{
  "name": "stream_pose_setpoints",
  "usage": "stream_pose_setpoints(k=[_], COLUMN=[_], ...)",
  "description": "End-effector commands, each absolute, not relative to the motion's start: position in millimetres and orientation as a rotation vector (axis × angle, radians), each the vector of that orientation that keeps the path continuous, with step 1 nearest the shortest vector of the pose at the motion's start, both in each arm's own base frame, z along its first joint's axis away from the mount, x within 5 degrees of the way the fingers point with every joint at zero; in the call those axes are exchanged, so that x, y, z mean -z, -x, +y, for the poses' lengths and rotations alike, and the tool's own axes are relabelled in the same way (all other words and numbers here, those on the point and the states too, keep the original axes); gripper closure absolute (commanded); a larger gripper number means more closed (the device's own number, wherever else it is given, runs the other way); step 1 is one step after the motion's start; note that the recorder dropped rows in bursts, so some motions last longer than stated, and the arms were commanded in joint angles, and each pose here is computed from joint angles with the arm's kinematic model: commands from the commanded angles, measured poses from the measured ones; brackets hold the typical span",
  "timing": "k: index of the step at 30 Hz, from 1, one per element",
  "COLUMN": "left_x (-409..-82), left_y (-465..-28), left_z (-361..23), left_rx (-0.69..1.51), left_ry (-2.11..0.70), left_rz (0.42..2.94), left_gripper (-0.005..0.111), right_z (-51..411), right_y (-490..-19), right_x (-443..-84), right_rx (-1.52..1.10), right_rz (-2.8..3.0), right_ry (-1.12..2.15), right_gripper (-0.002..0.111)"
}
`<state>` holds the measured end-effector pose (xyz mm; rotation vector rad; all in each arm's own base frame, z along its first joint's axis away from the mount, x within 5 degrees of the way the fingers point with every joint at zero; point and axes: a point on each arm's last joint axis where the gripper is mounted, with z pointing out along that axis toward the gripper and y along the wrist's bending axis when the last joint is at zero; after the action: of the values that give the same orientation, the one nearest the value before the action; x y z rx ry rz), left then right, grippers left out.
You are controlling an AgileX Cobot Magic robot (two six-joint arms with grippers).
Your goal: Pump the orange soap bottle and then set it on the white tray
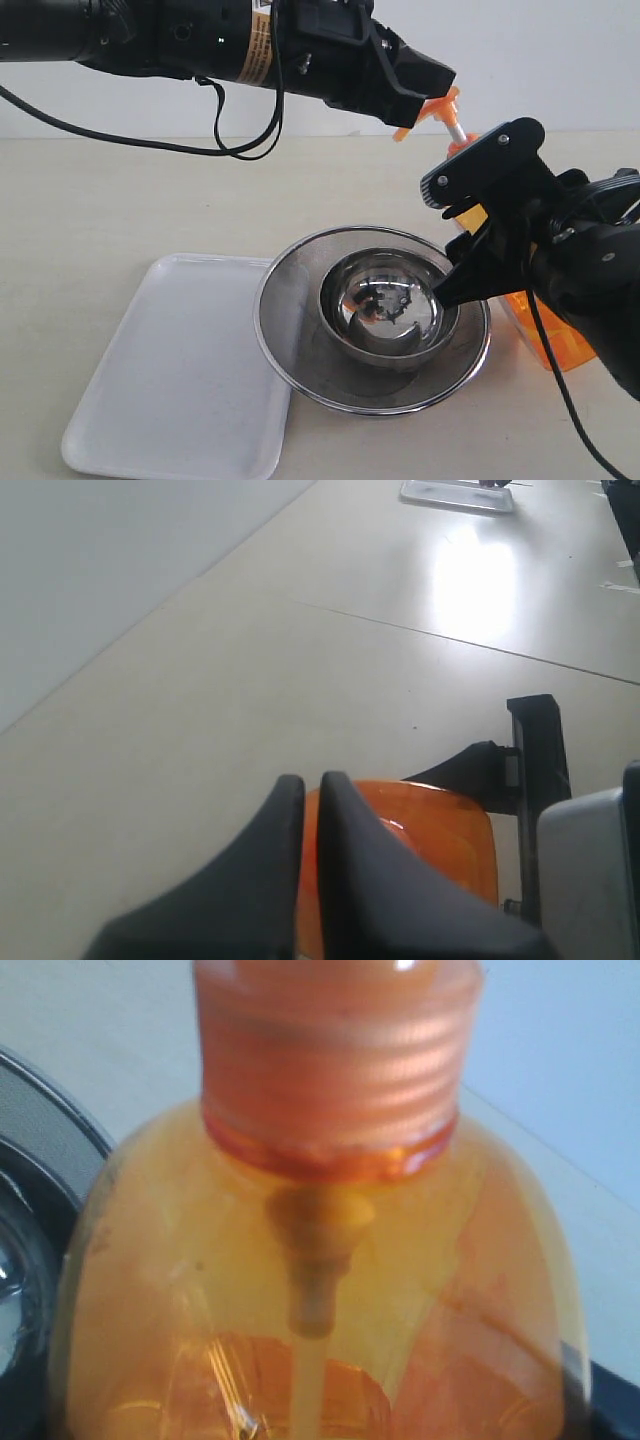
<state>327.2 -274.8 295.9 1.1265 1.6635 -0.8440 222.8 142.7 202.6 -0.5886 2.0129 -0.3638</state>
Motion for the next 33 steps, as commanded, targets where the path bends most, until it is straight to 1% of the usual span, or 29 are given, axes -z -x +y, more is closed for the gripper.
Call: stream_pose_setpoints(k=[1, 6, 9, 12, 33], left_x=[-283, -275, -264, -259, -259], left_y=[-324, -324, -325, -323, -323], left_z=[-279, -281, -281, -280, -280], left_rx=[0.868, 0.892, 0.898, 0.9, 0.902], left_ry=[-1.197, -1.213, -1.217, -1.219, -1.22], left_rz=[1.675, 1.689, 1.722, 1.74, 1.739], left_gripper=[0.102, 0.102, 0.102, 0.102, 0.102], right_z=[144, 144, 144, 144, 144], right_y=[-225, -225, -225, -225, -225], right_x=[-212, -212, -212, -211, -211], right_rx=[0.372, 0.372, 0.373, 0.367, 0.367], right_rz=[1.961, 1.961, 1.961, 1.963, 1.963], right_ry=[0.596, 0.596, 0.598, 0.602, 0.602], right_gripper=[0.108, 0.108, 0.108, 0.108, 0.108])
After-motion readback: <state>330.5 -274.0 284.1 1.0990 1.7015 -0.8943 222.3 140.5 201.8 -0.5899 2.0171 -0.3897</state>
